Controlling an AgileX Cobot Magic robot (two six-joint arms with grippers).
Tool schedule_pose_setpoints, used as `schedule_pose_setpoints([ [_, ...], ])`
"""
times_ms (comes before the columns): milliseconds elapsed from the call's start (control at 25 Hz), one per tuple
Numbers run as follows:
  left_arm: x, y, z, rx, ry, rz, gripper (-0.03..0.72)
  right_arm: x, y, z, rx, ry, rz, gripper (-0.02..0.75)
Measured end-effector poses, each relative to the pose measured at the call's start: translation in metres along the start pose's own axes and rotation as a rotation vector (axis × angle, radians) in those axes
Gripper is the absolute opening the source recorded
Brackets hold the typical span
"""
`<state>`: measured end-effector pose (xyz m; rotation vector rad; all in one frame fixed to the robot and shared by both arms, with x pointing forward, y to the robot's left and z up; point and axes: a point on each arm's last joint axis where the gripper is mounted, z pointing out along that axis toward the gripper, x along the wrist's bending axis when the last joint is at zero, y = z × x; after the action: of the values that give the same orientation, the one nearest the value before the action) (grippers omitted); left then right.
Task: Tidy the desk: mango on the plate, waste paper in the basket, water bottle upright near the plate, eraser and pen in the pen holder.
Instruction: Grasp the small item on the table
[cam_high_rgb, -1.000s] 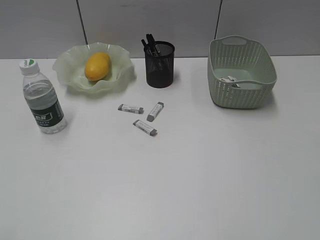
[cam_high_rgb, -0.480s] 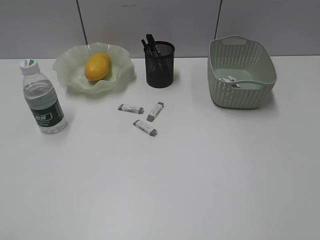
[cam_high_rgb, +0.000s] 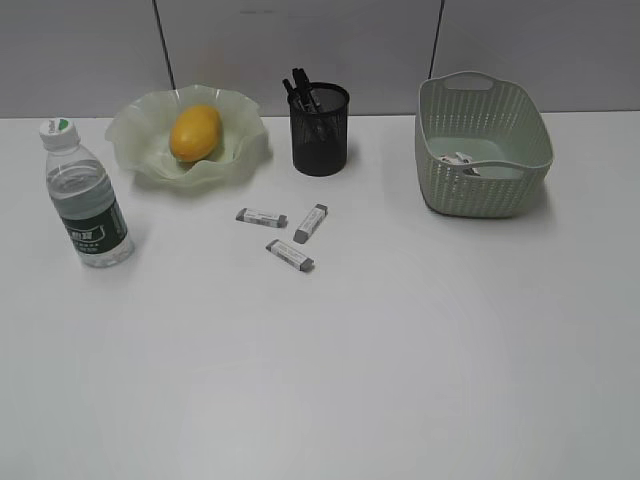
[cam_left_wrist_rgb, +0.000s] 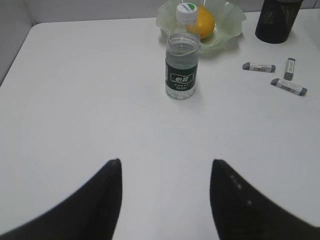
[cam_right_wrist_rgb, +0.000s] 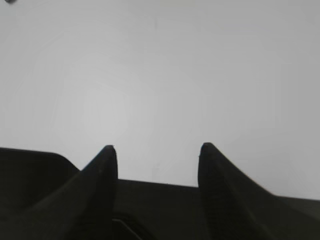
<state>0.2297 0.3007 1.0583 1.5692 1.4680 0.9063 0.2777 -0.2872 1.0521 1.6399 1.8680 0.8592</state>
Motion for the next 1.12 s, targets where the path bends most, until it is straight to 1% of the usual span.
schedule_pose_setpoints([
  [120, 0.0, 0.003, 0.005, 0.038, 0.0, -0.001, 0.428, 0.002, -0.009, -0.015, -0.11, -0.007, -0.014, 0.414],
  [280, 0.0, 0.009, 0.018, 0.121, 0.001, -0.002, 0.428, 0.006, -0.024, -0.033, -0.259, -0.017, -0.033, 0.382],
  [400, 0.0, 0.014, 0.031, 0.205, 0.001, 0.013, 0.428, 0.006, -0.028, -0.037, -0.293, -0.022, -0.037, 0.357],
  [480, 0.0, 0.021, 0.04, 0.257, -0.005, 0.053, 0.428, 0.006, -0.029, -0.036, -0.293, -0.022, -0.035, 0.341],
  [600, 0.001, 0.04, 0.054, 0.295, -0.015, 0.116, 0.428, 0.006, -0.029, -0.036, -0.293, -0.023, -0.034, 0.331],
  [720, 0.0, 0.063, 0.073, 0.324, -0.036, 0.214, 0.428, 0.006, -0.029, -0.036, -0.293, -0.023, -0.034, 0.33],
  [800, -0.001, 0.077, 0.09, 0.351, -0.069, 0.274, 0.428, 0.006, -0.029, -0.036, -0.293, -0.023, -0.034, 0.33],
  [960, -0.008, 0.1, 0.136, 0.452, -0.175, 0.317, 0.428, 0.006, -0.029, -0.036, -0.293, -0.023, -0.034, 0.33],
  [1000, -0.01, 0.105, 0.148, 0.47, -0.21, 0.331, 0.428, 0.006, -0.029, -0.036, -0.293, -0.023, -0.034, 0.33],
  [1080, -0.016, 0.115, 0.167, 0.473, -0.302, 0.408, 0.428, 0.006, -0.029, -0.036, -0.293, -0.023, -0.034, 0.33],
  [1120, -0.02, 0.12, 0.177, 0.469, -0.351, 0.433, 0.428, 0.006, -0.029, -0.036, -0.293, -0.023, -0.034, 0.33],
])
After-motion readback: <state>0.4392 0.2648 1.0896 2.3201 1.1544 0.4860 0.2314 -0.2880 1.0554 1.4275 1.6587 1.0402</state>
